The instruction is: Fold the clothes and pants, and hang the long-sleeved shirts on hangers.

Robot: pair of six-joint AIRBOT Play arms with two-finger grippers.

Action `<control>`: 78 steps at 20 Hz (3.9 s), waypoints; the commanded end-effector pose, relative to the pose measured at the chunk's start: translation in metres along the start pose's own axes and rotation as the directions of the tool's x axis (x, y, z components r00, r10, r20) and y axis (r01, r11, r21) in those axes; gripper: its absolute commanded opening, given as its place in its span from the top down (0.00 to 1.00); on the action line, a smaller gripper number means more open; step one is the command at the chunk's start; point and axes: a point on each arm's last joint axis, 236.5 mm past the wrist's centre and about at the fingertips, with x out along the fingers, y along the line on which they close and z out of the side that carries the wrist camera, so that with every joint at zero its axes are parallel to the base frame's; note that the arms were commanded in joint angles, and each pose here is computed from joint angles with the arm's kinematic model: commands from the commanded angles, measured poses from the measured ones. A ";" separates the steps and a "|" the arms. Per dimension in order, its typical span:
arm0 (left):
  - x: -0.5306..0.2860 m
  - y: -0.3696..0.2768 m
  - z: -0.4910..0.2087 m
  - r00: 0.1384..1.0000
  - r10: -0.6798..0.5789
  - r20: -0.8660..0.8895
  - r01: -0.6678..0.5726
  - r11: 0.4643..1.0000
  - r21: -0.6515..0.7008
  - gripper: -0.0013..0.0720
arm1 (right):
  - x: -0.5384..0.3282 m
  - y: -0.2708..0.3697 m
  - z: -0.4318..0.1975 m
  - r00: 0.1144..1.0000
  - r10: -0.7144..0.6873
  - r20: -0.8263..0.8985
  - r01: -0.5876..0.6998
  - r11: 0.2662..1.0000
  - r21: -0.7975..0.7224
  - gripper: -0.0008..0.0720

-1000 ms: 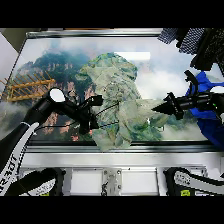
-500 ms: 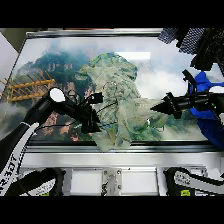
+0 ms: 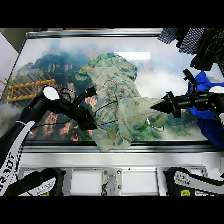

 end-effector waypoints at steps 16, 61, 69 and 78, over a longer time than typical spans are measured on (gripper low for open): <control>-0.029 0.017 -0.011 0.870 0.416 0.265 -0.078 0.647 -0.759 0.36 | -0.017 -0.019 0.066 0.952 -0.271 0.144 0.287 0.951 -0.110 0.98; 0.074 0.014 0.074 0.896 0.329 0.298 0.152 0.403 -0.902 0.40 | -0.021 0.012 0.095 0.941 -0.280 0.191 0.317 0.926 -0.204 0.98; 0.109 -0.002 0.069 0.929 0.260 0.262 0.174 0.319 -0.932 0.40 | -0.021 0.012 0.095 0.941 -0.280 0.191 0.317 0.926 -0.204 0.98; 0.118 -0.011 0.085 0.909 0.273 0.315 0.208 0.358 -0.910 0.40 | -0.021 0.012 0.095 0.941 -0.280 0.191 0.316 0.927 -0.203 0.97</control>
